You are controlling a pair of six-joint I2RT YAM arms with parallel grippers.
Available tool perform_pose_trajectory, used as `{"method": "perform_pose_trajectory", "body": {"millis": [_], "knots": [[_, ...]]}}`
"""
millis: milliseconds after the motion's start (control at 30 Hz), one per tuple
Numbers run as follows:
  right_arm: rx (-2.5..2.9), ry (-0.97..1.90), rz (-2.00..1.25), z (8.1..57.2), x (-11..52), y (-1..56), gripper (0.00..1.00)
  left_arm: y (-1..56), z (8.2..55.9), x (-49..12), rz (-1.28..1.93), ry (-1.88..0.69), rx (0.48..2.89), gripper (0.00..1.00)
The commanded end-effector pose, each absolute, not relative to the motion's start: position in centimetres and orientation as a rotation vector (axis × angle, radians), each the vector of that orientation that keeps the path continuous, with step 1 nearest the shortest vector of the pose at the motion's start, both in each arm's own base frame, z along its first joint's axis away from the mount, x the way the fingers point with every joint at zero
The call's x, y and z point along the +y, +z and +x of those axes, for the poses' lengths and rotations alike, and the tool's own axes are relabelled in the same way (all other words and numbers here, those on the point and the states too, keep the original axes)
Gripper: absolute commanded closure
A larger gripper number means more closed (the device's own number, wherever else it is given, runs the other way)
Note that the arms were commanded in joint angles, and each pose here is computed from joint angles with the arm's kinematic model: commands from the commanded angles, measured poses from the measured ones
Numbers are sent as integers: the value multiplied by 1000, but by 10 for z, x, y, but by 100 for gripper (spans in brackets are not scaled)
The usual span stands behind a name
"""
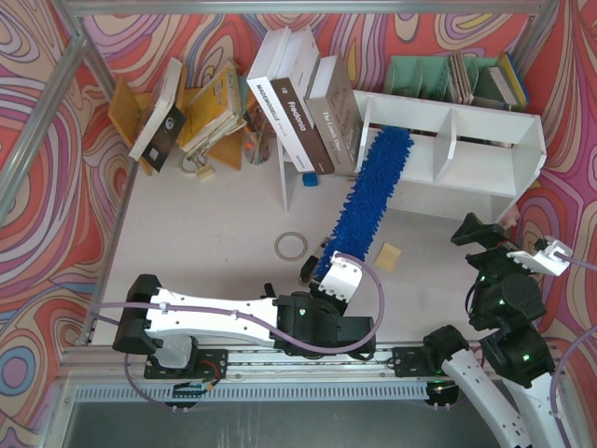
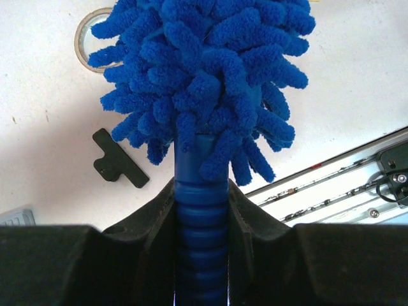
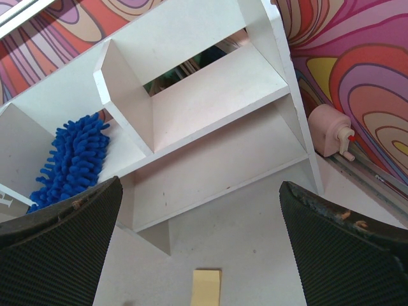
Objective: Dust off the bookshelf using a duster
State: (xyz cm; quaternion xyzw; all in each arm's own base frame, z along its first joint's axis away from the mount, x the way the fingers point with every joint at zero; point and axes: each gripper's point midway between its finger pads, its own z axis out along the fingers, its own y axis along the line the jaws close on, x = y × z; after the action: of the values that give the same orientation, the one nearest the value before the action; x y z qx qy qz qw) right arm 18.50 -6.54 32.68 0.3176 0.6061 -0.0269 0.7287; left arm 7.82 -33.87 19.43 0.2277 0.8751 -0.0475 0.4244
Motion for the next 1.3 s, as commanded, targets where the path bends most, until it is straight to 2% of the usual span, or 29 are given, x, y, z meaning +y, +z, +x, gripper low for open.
{"method": "perform_pose_trajectory", "body": {"millis": [0,367,967,1267], "knots": [[1318,-46,710,183,-66,334,1,190,74,-352,619,-147,2192,100],[1316,-47,713,182,-67,334,1,204,66,-388,754,-244,2134,100],[1314,-46,716,182,-67,334,1,217,92,-315,534,-132,2131,100],[1315,-47,716,181,-67,334,1,220,91,-342,610,-164,2102,100]]}}
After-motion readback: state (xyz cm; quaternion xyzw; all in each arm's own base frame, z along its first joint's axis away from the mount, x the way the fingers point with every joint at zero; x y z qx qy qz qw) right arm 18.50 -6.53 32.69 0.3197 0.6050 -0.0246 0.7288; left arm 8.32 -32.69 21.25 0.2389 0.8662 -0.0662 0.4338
